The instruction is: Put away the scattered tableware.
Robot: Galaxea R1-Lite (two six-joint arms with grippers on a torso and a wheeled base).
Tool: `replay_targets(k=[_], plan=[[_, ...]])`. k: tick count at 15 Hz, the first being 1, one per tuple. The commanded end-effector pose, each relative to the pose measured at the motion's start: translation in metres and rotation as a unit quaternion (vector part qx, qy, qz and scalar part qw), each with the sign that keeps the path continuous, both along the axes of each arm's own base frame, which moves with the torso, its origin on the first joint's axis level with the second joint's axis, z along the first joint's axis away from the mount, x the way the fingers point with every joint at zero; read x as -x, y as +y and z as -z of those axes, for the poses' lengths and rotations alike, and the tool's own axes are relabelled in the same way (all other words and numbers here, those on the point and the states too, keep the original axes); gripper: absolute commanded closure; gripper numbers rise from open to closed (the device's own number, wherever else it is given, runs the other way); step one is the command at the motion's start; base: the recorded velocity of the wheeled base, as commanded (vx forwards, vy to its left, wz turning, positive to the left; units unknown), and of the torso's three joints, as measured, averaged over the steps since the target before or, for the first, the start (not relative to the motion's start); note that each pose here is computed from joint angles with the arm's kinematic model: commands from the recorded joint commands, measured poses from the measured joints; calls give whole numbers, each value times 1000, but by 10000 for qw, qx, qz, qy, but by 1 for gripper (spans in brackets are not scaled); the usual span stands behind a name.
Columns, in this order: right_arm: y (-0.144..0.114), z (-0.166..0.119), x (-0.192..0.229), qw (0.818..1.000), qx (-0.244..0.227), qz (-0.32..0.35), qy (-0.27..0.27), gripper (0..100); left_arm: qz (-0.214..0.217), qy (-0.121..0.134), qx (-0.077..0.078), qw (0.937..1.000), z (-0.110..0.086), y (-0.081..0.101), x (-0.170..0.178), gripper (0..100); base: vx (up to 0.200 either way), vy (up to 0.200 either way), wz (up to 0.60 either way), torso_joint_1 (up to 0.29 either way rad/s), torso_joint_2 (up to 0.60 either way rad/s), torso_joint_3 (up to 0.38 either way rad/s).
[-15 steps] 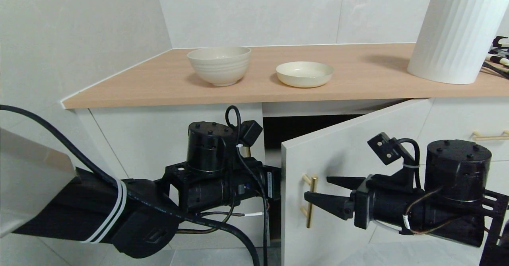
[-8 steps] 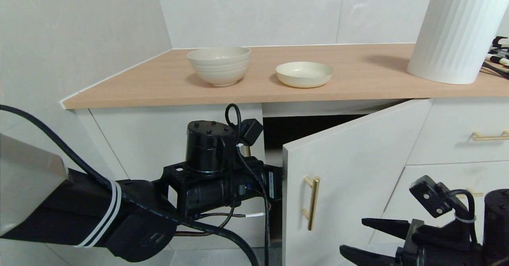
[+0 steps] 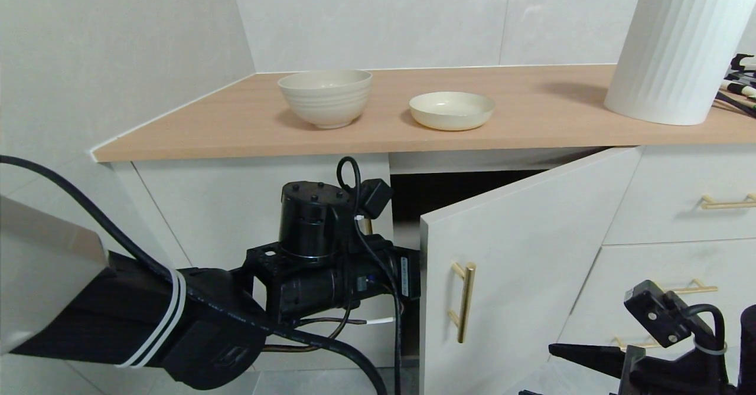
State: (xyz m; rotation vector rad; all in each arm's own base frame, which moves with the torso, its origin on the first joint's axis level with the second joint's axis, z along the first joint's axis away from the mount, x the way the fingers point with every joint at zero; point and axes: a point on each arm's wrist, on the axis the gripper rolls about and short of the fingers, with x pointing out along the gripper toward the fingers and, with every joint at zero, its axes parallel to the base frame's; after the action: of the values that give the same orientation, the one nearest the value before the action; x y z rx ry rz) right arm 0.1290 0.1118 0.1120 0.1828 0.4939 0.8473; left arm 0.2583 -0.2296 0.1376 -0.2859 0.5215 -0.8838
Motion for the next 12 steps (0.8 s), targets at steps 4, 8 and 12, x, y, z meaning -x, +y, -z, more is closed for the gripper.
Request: replay_targets(k=[4,8,12], plan=[[0,1,0,10000,7,-7,12,0,32,8,5,10000,1,-2,-1,100,-100,0,0,2,0,-1],[0,0,1,10000,2,-7,6,0,103,31,-25,9999,8,-13,-6,100,-50,0,0,2,1,-1],[-1,-2,2,10000,-32,-9,-47,0,134,35,-32,9999,9,-17,-7,100,0,0,0,0,0,0]])
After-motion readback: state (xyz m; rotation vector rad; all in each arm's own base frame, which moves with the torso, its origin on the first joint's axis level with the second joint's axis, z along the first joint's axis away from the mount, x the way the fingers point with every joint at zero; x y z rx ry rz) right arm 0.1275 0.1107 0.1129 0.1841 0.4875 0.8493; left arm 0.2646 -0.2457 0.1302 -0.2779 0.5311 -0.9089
